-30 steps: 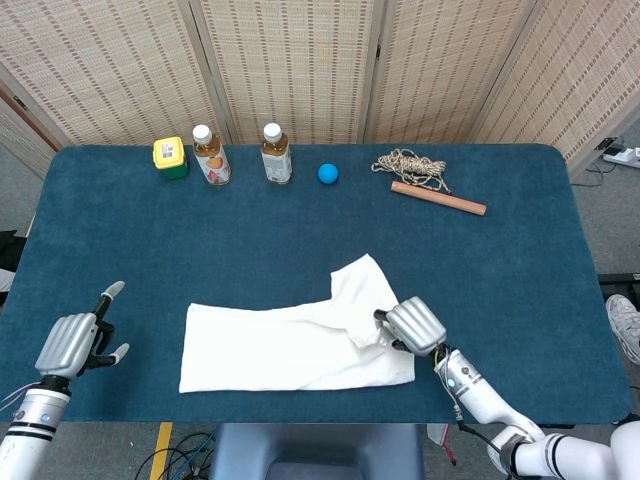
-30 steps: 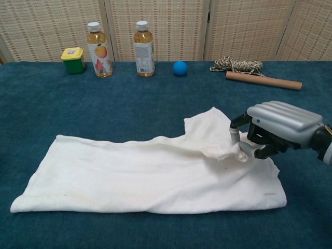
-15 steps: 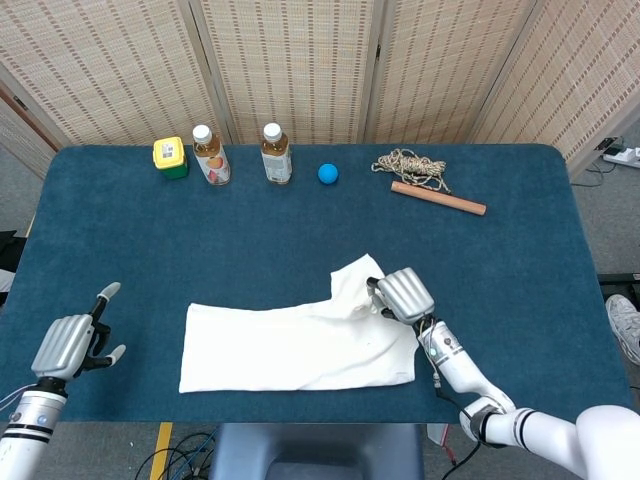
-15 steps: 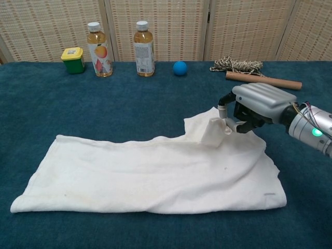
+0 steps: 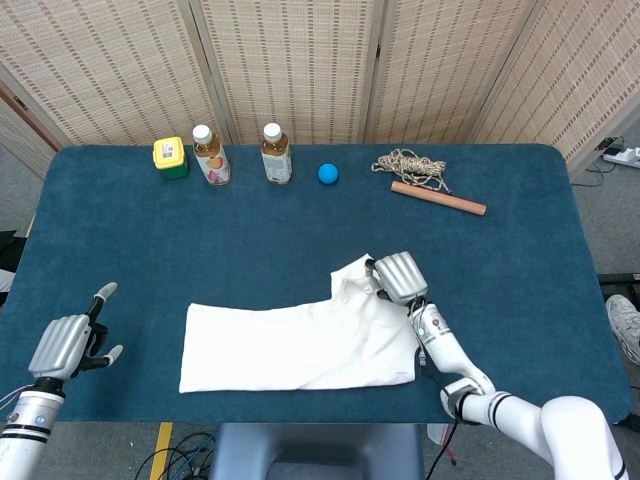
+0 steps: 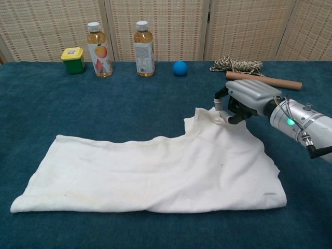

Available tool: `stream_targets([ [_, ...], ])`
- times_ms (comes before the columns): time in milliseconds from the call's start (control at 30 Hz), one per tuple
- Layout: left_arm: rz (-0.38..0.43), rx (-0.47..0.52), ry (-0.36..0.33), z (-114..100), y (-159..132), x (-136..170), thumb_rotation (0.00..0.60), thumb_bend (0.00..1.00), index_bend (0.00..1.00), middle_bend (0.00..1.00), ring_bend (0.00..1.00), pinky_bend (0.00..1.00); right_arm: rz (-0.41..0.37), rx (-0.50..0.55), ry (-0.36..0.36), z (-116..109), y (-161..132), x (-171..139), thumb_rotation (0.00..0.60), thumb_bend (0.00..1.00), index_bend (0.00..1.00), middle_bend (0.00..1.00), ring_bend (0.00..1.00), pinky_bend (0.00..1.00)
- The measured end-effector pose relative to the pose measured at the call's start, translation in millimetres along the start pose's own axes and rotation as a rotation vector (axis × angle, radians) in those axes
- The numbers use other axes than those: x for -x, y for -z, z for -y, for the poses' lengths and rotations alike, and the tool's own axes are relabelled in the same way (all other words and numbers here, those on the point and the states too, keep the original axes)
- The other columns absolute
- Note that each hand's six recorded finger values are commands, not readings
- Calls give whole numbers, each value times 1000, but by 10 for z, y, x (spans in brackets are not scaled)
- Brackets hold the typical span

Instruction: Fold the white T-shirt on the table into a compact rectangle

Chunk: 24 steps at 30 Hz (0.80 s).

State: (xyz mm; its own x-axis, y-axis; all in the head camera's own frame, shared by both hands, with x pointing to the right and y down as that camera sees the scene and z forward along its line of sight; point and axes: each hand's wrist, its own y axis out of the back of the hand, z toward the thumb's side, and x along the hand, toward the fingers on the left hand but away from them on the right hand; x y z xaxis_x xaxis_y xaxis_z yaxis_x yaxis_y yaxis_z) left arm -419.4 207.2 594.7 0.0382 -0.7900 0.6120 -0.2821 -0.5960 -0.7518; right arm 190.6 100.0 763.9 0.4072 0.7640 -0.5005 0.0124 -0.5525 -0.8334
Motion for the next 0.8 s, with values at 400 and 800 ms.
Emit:
stream_targets([
  [400,-11,2,-5,-20,46,32,600,295,0,907,894,1000,53,-40,-36,-47,-48,160,600,369,0,934,946,960],
  [800,-17,4,-18,-59,84,32,600,295,0,907,894,1000,105,-49,25,-263,48,205,600,382,0,934,946,959],
])
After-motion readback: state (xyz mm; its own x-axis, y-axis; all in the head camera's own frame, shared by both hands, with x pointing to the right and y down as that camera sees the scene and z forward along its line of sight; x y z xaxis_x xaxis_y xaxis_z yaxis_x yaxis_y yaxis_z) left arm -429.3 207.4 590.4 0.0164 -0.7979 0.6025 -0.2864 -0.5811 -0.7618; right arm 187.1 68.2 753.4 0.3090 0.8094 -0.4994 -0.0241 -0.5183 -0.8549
